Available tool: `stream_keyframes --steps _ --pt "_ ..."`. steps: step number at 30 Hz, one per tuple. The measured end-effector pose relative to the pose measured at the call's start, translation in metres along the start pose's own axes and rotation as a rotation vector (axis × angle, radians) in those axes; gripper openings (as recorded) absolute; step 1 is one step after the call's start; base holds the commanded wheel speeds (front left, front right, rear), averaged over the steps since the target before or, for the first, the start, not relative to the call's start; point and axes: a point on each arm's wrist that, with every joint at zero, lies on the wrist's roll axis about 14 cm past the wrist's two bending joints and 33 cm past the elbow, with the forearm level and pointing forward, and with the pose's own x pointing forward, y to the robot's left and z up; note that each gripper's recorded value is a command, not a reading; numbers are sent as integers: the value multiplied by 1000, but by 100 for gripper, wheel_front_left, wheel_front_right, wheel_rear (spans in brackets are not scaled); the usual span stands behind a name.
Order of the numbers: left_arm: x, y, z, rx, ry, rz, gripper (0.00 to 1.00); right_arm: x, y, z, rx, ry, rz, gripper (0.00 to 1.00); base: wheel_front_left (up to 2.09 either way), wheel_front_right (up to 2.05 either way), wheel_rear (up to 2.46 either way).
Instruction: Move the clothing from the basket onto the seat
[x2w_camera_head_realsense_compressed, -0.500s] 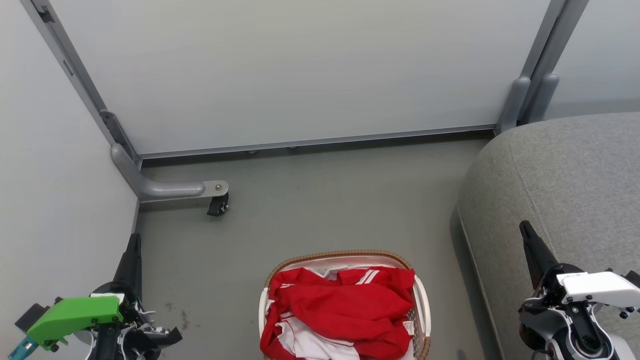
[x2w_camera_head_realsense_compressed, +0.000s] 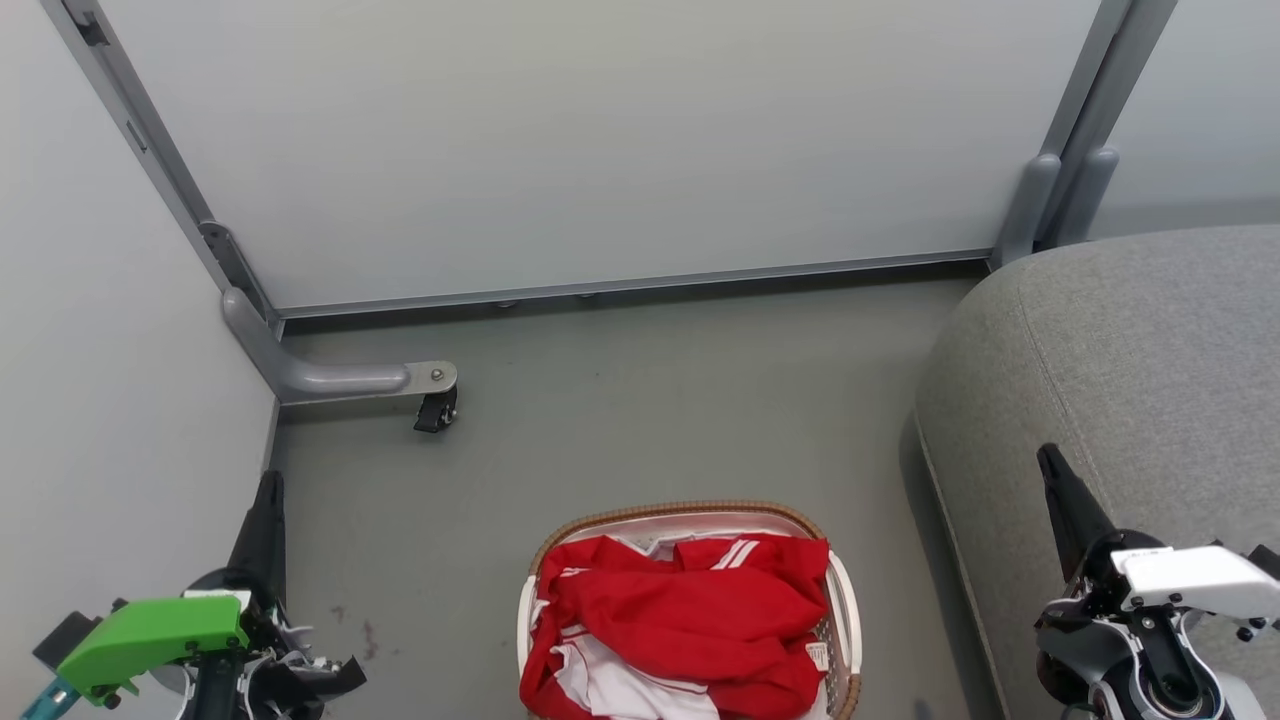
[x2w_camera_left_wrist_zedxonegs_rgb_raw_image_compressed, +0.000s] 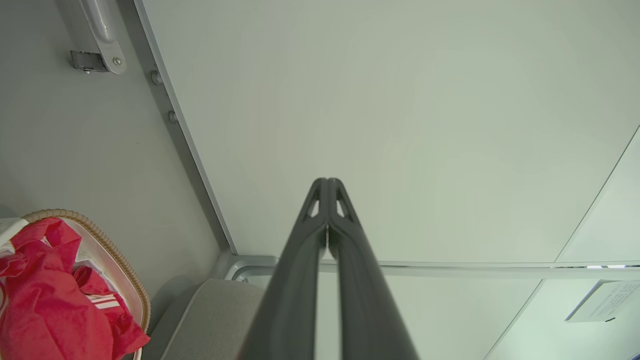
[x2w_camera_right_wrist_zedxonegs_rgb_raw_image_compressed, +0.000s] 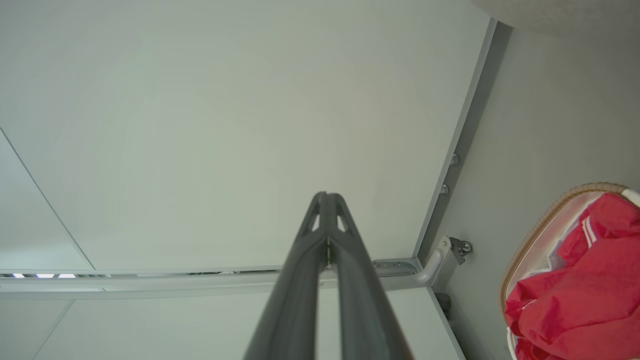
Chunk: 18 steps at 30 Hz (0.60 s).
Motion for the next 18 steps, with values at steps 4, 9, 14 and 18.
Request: stream_keyframes --steps 4,9,14,18 --pt "-8 20 -1 -9 -1 58 100 -6 -17 -3 14 1 -49 100 0 0 0" --pt "-12 29 -7 -7 1 88 100 -10 -26 -6 13 -4 -76 100 0 0 0" --pt "-12 28 -12 6 4 84 100 -10 -26 -6 -8 -16 -79 100 0 0 0" --pt "-11 26 -15 39 7 79 100 -10 -27 -5 -41 -28 -82 100 0 0 0"
